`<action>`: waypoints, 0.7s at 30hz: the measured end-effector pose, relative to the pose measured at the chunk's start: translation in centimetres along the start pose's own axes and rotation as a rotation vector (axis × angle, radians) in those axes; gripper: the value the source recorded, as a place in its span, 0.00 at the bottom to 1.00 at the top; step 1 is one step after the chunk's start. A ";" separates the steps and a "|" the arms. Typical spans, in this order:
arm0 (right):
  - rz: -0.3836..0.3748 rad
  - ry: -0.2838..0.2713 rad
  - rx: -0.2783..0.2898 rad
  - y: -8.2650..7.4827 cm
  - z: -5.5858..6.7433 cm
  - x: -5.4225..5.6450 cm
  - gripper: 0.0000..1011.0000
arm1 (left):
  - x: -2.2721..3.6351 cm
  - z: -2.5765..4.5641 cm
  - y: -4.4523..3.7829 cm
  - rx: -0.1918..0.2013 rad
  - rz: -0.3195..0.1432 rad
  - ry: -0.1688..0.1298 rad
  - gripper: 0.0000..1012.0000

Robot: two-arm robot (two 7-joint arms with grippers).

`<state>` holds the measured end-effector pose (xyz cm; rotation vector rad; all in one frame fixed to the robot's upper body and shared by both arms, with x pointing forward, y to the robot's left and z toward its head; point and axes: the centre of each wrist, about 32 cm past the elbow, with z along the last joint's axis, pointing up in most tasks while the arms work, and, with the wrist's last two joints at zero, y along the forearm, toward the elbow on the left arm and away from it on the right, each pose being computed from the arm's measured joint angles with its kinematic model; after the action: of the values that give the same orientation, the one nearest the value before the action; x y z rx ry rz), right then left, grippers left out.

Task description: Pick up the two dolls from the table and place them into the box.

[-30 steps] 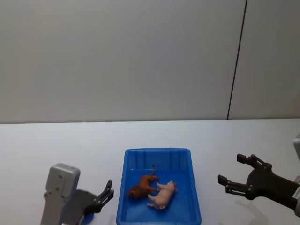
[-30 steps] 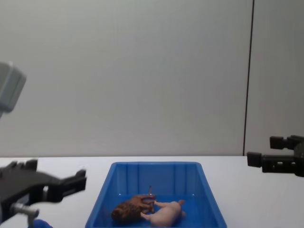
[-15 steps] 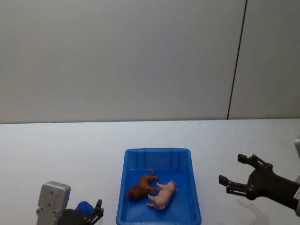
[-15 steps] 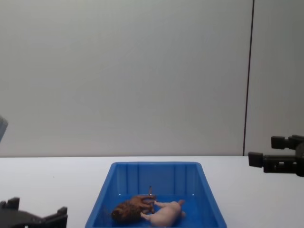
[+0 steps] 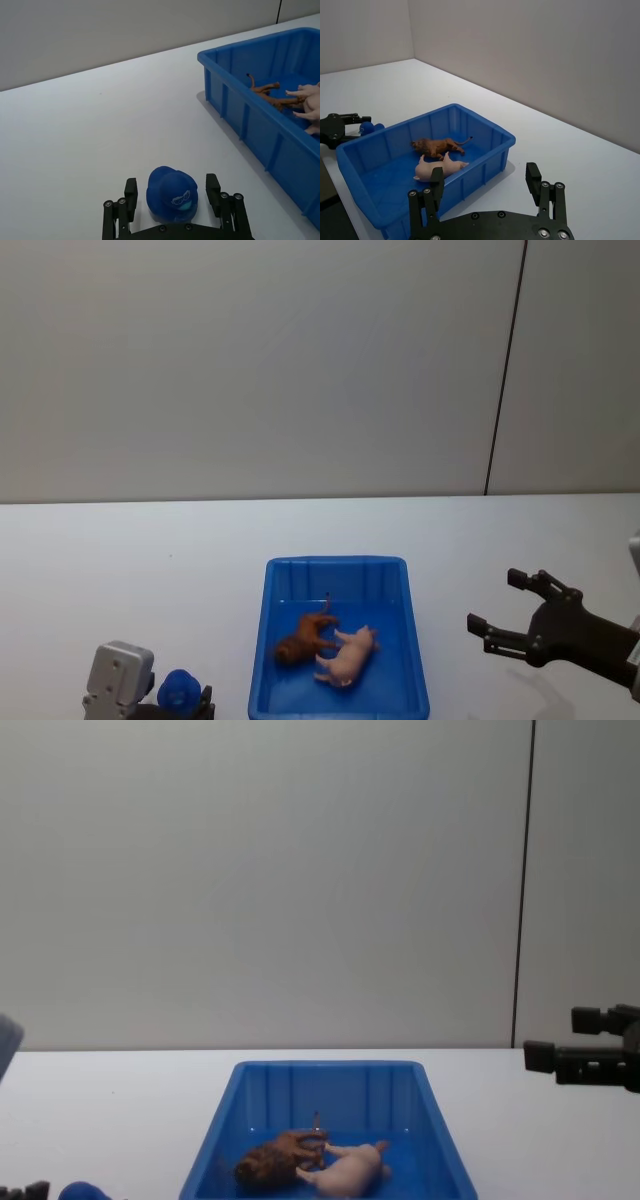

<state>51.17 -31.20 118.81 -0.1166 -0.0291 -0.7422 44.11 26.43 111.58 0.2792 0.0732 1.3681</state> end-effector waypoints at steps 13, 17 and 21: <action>0.000 0.000 0.000 0.0 0.0 0.0 0.99 | 0.76 0.04 -0.99 0.015 -0.034 -0.032 0.55; 0.000 0.000 0.000 0.0 0.0 0.0 0.99 | 0.95 0.58 -1.18 -0.001 -0.039 -0.046 0.52; 0.000 0.000 0.000 0.0 0.0 0.0 0.99 | 1.17 1.78 -1.48 -0.037 -0.051 -0.073 0.49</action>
<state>51.16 -31.20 118.81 -0.1169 -0.0291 -0.7424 46.15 27.04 113.07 0.2941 -0.0056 1.3060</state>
